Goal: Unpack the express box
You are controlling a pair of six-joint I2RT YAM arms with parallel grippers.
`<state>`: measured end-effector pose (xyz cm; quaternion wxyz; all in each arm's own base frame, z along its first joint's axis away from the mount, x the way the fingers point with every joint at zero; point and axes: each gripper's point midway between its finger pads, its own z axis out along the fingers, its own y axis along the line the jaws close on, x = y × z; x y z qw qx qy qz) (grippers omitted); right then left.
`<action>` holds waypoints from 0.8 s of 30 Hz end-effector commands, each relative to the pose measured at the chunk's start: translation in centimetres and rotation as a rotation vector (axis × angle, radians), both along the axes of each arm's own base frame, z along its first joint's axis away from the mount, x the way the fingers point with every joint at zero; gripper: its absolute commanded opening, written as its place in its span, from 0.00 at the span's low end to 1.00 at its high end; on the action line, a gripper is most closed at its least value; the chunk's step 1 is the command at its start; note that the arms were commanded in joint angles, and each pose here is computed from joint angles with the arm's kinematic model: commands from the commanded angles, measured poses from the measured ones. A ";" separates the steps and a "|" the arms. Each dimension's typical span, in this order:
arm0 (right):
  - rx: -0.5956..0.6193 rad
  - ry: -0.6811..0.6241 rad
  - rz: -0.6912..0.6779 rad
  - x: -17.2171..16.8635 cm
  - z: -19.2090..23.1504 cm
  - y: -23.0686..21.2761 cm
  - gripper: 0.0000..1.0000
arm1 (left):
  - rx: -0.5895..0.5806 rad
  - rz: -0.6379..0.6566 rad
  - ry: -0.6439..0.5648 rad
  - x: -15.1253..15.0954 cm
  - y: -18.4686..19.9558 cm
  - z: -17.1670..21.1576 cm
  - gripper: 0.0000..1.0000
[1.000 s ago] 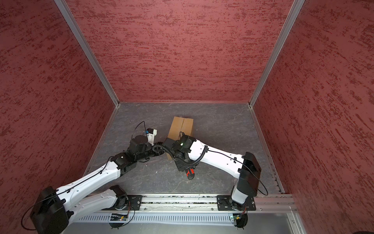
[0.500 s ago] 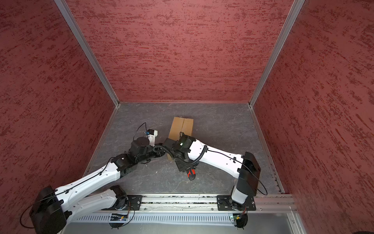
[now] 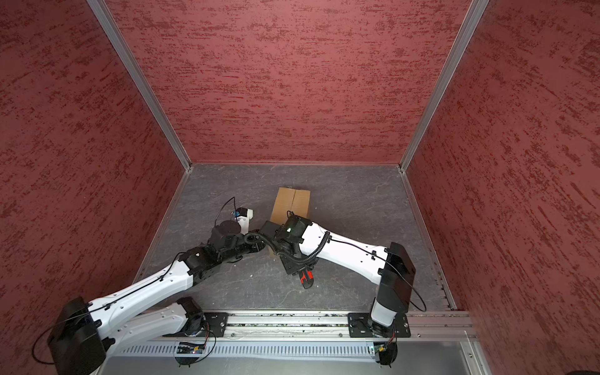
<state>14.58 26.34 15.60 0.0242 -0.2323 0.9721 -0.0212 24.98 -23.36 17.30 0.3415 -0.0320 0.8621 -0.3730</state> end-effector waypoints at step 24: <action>0.178 -0.094 0.042 2.7 0.6 4.8 0.00 | -0.014 -0.026 0.066 -3.2 6.5 0.8 0.29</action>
